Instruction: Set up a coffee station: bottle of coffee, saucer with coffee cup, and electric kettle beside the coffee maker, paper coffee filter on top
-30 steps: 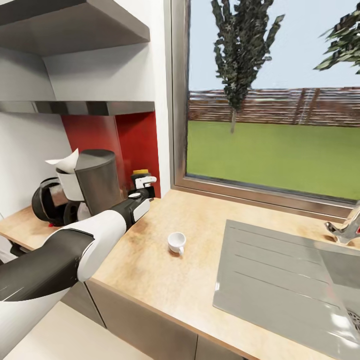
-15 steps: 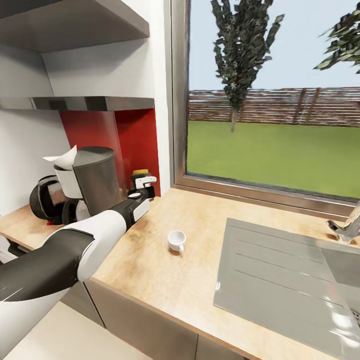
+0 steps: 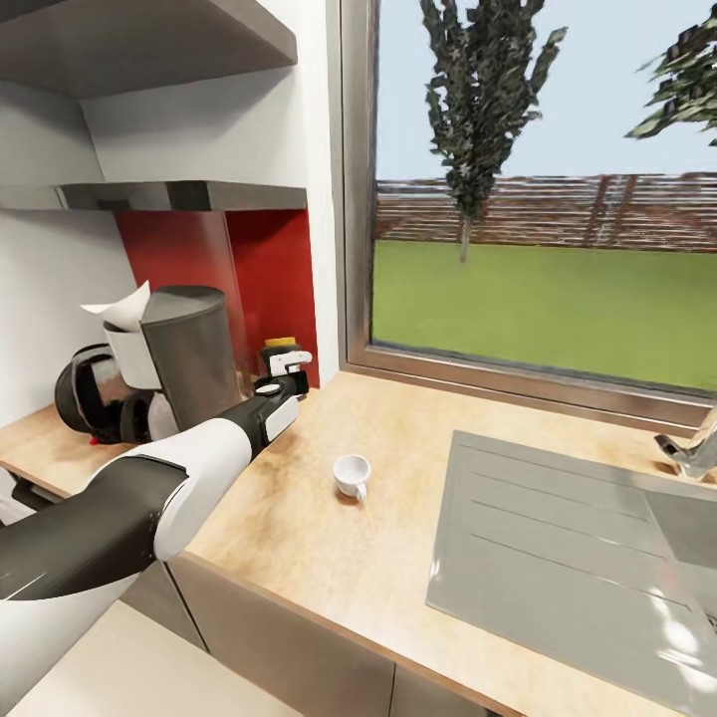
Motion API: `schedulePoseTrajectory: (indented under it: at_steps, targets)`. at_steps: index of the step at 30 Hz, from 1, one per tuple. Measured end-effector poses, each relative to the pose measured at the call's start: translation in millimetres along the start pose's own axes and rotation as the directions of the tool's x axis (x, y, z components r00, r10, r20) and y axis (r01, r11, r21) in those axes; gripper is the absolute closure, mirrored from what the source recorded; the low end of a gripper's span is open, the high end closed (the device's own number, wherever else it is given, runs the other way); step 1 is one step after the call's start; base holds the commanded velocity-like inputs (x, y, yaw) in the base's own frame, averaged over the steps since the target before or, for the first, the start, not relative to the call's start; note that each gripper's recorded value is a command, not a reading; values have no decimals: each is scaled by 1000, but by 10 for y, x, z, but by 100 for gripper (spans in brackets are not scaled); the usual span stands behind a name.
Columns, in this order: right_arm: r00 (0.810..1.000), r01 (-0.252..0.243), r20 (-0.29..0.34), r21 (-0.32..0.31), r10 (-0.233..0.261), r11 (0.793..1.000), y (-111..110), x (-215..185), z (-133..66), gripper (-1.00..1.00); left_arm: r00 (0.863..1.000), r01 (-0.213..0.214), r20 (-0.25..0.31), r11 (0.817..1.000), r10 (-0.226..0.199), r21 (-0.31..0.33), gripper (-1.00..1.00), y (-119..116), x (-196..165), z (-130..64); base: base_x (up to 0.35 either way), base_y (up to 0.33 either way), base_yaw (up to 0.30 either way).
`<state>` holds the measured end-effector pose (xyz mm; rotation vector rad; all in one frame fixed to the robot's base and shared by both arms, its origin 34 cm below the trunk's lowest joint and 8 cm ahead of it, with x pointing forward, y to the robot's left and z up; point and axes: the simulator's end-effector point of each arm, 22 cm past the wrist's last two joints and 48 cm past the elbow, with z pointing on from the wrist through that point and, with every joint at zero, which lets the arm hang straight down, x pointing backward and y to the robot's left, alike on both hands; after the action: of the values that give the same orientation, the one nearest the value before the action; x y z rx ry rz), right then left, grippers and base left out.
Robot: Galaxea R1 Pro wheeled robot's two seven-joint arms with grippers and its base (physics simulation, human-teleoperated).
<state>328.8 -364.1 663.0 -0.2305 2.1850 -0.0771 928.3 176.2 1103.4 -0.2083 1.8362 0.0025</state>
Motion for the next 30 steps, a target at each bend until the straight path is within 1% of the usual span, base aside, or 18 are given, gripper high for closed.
schedulePoseTrajectory:
  at_steps: [15, 20, 30]
  targets:
    - [1000, 0, 0, 0, 0, 1000, 26, 139, 134, -100, 1000, 0, 0, 1000, 0, 0, 100, 17, 174, 74, 0, 0, 0]
    - [1000, 0, 0, 0, 0, 1000, 25, 139, 134, -100, 1000, -1, 2, 1000, 1, 0, 100, 15, 169, 74, 0, 0, 0]
    - [1000, 0, 1, 0, 0, 1000, 41, 240, 224, -100, 1000, 1, 2, 1000, -1, 1, 100, 27, 294, 122, 0, 0, 0]
